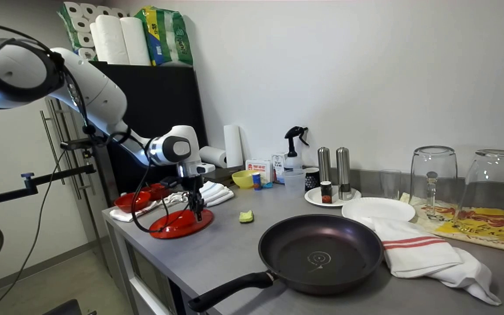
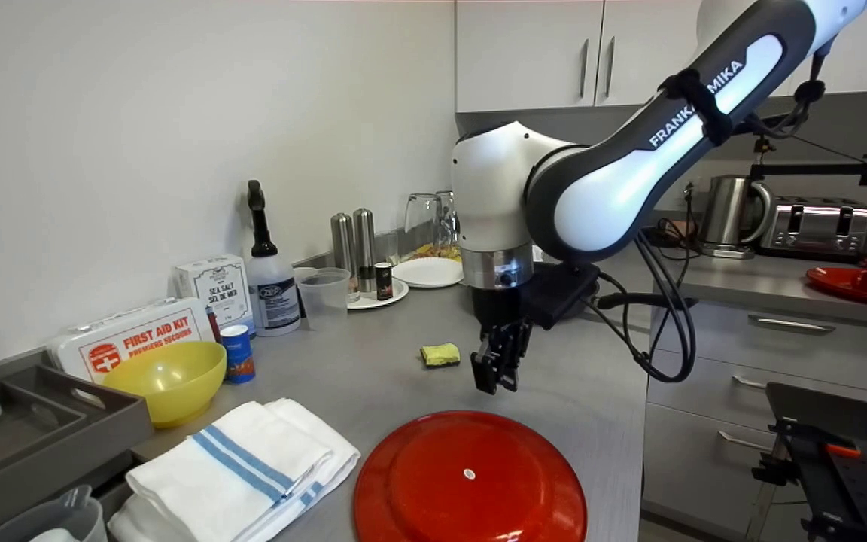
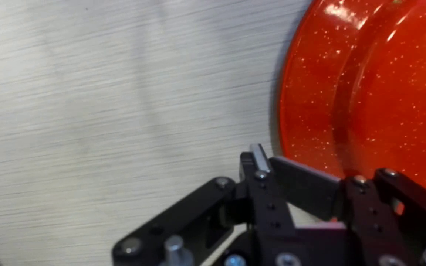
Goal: Turn the red plate upside down
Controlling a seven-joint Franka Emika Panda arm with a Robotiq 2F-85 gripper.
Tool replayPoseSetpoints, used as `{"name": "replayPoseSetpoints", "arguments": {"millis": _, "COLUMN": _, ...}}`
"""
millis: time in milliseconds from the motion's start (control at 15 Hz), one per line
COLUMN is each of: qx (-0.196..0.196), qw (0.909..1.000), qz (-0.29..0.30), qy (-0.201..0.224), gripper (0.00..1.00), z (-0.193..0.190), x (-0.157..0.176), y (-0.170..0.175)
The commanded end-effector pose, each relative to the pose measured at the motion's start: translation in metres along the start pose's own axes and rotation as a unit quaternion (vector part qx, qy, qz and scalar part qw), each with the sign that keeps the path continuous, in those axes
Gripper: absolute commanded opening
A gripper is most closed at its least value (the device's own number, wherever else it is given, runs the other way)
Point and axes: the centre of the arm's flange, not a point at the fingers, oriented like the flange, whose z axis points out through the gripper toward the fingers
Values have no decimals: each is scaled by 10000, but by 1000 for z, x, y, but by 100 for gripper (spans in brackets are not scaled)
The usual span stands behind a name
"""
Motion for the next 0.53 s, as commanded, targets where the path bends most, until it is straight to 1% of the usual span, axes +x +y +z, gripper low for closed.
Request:
{"name": "replayPoseSetpoints", "arguments": {"millis": 0, "qx": -234, "qw": 9993, "qz": 269, "qy": 88, "gripper": 6, "z": 5, "x": -1, "y": -3}}
{"name": "replayPoseSetpoints", "arguments": {"millis": 67, "qx": -174, "qw": 9995, "qz": 255, "qy": 71, "gripper": 6, "z": 1, "x": -4, "y": -3}}
{"name": "replayPoseSetpoints", "arguments": {"millis": 200, "qx": -36, "qw": 9997, "qz": 200, "qy": 148, "gripper": 3, "z": -22, "x": -8, "y": -7}}
{"name": "replayPoseSetpoints", "arguments": {"millis": 267, "qx": 12, "qw": 9995, "qz": 183, "qy": 238, "gripper": 4, "z": -34, "x": -8, "y": -10}}
{"name": "replayPoseSetpoints", "arguments": {"millis": 333, "qx": 28, "qw": 9995, "qz": 165, "qy": 260, "gripper": 3, "z": -45, "x": -9, "y": -12}}
{"name": "replayPoseSetpoints", "arguments": {"millis": 467, "qx": 13, "qw": 9991, "qz": 134, "qy": 413, "gripper": 4, "z": -69, "x": -13, "y": -16}}
